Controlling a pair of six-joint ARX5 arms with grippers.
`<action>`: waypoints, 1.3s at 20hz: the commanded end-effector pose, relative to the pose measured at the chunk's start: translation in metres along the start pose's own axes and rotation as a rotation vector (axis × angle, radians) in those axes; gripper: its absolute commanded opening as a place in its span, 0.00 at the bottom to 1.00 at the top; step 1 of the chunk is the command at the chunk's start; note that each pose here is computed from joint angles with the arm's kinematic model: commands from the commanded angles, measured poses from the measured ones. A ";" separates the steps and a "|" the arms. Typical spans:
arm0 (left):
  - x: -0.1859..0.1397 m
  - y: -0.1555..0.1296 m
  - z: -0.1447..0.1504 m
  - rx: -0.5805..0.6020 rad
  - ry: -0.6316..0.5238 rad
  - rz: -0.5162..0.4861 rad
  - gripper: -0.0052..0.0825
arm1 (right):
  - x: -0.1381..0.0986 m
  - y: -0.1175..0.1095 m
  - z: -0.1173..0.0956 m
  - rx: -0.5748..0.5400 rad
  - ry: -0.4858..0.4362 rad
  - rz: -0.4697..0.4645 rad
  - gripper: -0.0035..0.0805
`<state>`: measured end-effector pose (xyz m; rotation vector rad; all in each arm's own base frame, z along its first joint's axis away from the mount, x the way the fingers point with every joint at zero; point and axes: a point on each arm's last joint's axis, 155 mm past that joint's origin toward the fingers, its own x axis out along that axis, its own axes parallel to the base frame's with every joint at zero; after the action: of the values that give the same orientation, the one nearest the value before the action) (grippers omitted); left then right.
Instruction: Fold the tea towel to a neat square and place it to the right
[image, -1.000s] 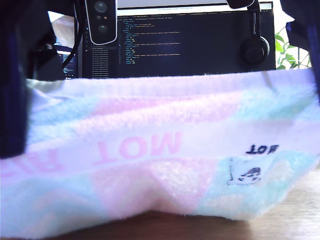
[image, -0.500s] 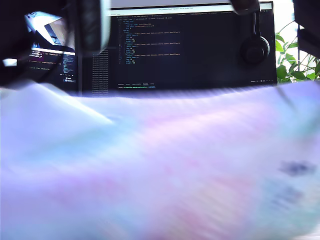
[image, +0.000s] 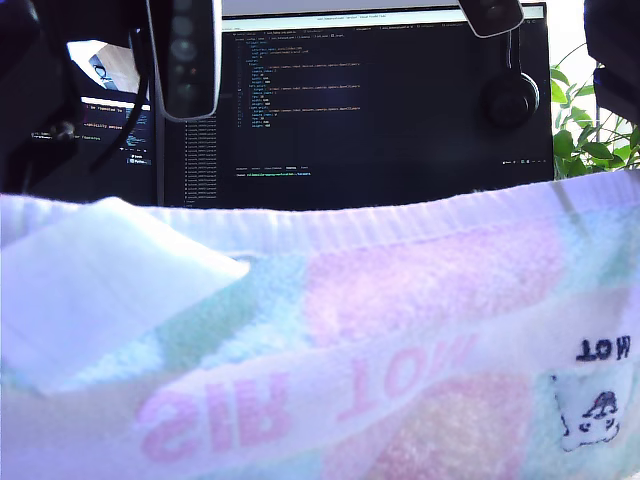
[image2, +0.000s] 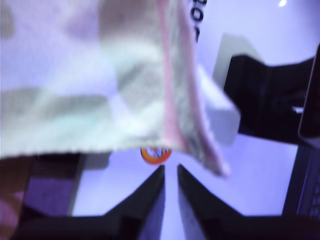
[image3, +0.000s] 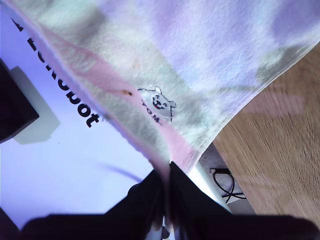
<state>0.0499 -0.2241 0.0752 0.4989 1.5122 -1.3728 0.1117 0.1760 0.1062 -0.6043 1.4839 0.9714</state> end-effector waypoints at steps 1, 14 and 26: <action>0.002 0.009 -0.010 -0.030 0.043 0.049 0.52 | 0.004 0.001 -0.003 0.001 0.011 0.005 0.03; -0.072 -0.011 0.035 -0.040 -0.409 0.215 0.52 | 0.004 0.000 0.001 -0.002 -0.007 0.002 0.03; -0.047 -0.026 0.045 -0.086 -0.398 0.360 0.52 | 0.004 -0.002 0.008 0.017 -0.032 -0.003 0.03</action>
<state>0.0651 -0.2552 0.1391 0.3813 1.0833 -1.0640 0.1199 0.1845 0.1065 -0.5762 1.4442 0.9629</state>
